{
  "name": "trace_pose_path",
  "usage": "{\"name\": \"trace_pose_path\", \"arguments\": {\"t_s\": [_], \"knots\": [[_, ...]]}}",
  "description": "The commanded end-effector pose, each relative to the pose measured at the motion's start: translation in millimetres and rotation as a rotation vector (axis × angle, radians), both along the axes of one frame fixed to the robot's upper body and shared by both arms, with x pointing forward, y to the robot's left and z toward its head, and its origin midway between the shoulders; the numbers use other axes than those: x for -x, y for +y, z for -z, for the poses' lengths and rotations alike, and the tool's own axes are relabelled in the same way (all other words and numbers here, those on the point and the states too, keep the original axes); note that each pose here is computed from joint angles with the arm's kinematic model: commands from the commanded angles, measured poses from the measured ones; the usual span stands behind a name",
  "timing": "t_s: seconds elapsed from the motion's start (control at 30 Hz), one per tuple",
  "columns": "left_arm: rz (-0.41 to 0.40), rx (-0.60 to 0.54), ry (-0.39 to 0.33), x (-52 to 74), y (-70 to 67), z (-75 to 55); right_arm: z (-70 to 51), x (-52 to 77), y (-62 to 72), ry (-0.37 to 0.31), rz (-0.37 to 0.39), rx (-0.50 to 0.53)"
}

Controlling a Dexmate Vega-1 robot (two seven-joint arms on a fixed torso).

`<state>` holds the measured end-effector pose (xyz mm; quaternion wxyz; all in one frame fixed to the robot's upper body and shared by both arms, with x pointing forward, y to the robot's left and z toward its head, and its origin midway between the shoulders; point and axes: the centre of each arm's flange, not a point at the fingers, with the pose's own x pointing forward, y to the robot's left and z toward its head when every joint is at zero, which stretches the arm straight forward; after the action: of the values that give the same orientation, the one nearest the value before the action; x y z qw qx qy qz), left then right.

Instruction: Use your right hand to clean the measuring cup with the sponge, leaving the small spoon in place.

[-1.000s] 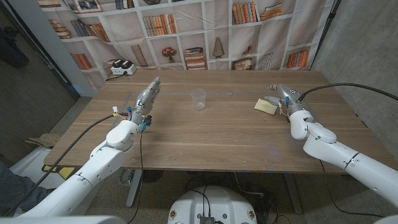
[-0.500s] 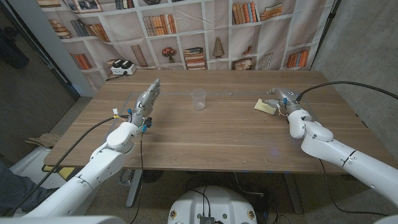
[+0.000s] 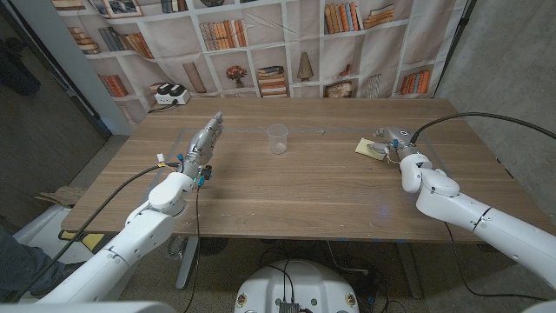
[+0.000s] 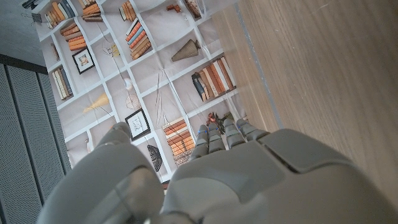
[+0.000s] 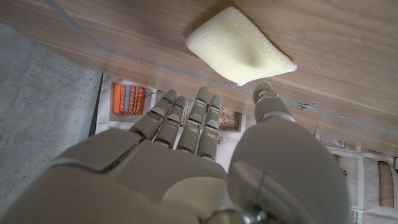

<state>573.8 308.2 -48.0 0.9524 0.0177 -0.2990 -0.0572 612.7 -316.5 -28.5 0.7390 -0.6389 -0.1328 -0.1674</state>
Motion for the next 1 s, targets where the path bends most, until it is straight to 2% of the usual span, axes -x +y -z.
{"name": "trace_pose_path", "arguments": {"t_s": [0.03,0.47,1.0], "knots": [[0.000,0.005,0.015,-2.3,1.5,2.3,3.9,-3.2,4.2,0.049,0.034,0.017],[0.016,0.001,0.020,-8.6,-0.3,0.6,3.1,-3.1,9.7,0.053,0.037,0.015],[0.014,-0.002,0.022,-11.4,2.2,-2.1,14.3,-13.6,12.2,0.105,0.062,0.034]]}}
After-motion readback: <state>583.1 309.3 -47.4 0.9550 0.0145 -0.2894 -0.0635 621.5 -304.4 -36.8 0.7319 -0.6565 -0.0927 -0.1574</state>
